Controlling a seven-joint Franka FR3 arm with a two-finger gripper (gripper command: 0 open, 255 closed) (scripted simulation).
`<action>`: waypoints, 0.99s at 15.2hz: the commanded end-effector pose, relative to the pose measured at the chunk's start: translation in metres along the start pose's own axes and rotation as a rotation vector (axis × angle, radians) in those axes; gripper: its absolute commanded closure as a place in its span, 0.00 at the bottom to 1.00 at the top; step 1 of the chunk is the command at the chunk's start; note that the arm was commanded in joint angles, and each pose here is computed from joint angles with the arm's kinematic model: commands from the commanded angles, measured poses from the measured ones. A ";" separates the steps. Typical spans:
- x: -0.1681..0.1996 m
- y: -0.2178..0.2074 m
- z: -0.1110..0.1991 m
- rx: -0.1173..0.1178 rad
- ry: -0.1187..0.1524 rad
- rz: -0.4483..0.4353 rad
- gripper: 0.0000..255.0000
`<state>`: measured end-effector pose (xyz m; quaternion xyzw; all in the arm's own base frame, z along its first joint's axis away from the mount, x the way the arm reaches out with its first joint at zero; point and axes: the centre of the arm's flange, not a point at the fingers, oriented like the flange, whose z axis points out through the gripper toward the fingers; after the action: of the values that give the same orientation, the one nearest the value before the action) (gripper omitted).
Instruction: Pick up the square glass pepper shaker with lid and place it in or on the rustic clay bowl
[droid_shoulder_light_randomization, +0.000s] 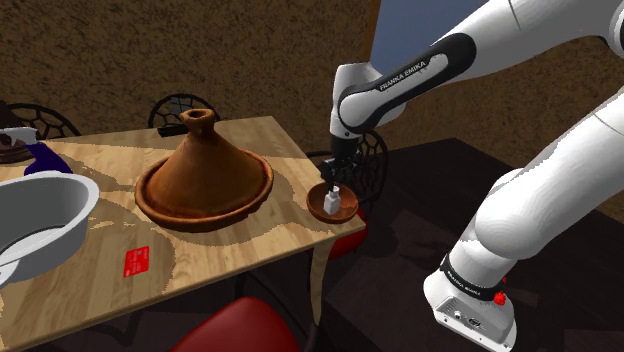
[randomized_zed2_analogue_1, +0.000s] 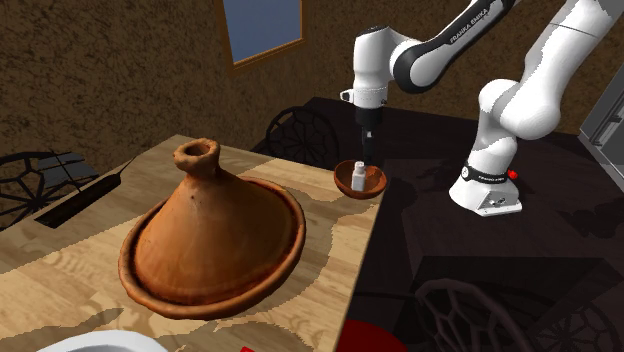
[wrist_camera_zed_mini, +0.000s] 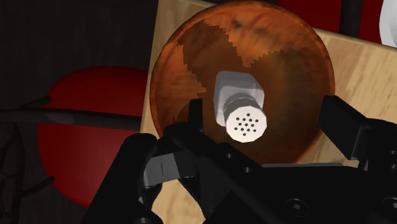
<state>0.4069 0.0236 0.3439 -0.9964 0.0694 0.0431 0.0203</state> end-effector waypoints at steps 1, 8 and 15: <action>0.000 0.000 0.000 0.000 0.000 0.000 0.00; 0.000 0.000 -0.050 0.000 0.000 0.000 0.00; 0.000 0.000 -0.050 0.000 0.000 0.000 0.00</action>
<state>0.4111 0.0212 0.3935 -0.9965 0.0694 0.0431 0.0203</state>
